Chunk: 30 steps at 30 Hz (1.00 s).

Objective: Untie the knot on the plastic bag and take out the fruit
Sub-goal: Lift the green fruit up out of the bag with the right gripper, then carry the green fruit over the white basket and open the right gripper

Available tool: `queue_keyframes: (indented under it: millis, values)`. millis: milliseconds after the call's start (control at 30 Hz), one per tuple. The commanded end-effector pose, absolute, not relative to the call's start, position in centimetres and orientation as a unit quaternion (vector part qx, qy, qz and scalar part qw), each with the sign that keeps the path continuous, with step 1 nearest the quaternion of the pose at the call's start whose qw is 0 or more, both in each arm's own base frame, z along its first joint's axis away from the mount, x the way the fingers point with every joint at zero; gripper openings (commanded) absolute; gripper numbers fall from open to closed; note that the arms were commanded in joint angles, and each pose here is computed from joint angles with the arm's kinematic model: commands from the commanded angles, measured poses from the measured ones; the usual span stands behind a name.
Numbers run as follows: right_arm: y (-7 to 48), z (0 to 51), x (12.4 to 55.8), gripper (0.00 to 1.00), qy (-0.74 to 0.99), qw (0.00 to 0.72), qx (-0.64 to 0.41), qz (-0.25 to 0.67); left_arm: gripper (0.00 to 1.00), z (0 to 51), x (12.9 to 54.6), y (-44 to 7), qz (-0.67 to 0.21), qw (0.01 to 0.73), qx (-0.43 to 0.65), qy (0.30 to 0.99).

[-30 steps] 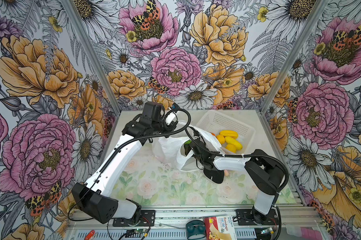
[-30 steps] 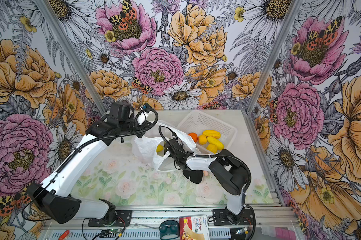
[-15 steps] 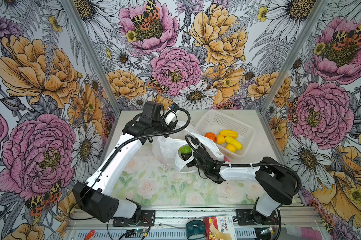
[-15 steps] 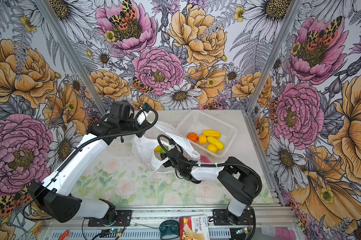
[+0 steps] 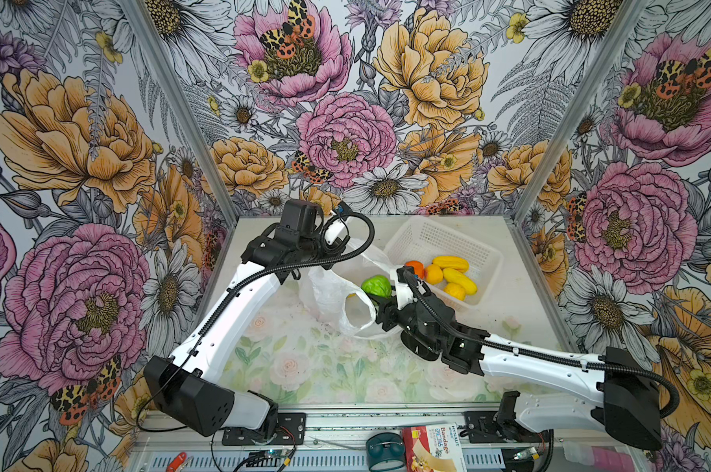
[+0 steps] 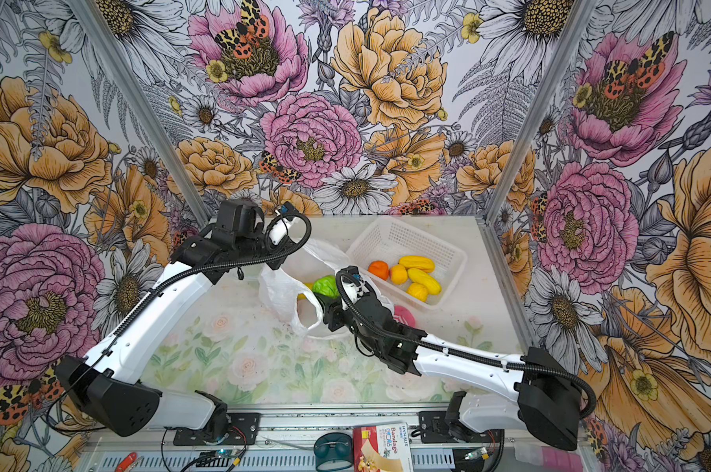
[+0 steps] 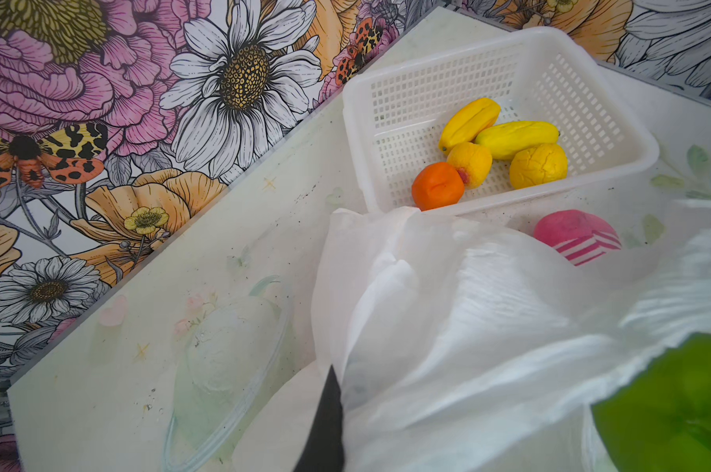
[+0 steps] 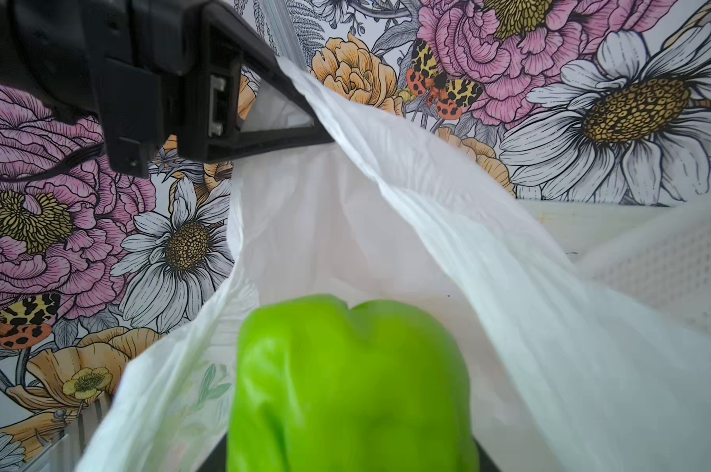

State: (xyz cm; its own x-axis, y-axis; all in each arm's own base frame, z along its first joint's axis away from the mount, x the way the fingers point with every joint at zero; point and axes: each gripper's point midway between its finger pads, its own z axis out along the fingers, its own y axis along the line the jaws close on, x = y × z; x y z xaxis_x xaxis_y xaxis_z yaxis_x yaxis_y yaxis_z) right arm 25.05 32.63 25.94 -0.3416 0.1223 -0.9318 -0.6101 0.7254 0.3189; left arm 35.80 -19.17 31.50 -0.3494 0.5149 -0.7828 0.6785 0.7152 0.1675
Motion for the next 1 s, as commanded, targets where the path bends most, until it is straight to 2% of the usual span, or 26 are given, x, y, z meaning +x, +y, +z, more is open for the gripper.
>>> queue_keyframes:
  millis: [0,200,500,733,967]
  values:
    - [30.6,28.8,24.8,0.25,0.730,0.579,-0.159,0.325,0.00,32.4,36.5,-18.8,-0.087,0.452,0.353,0.814]
    - [24.3,31.9,26.8,0.22,0.718,0.612,-0.096,0.316,0.00,32.5,36.5,-18.9,-0.086,0.453,0.354,0.814]
    - [13.9,29.3,30.3,0.23,0.751,0.619,0.021,0.228,0.00,32.4,36.5,-18.9,-0.086,0.453,0.354,0.814]
    - [9.3,22.7,34.7,0.22,0.814,0.543,0.086,0.190,0.00,32.5,36.5,-19.0,-0.085,0.453,0.354,0.814]
    - [9.8,16.5,38.2,0.19,0.875,0.448,0.075,0.170,0.00,32.2,36.4,-19.0,-0.080,0.451,0.356,0.814]
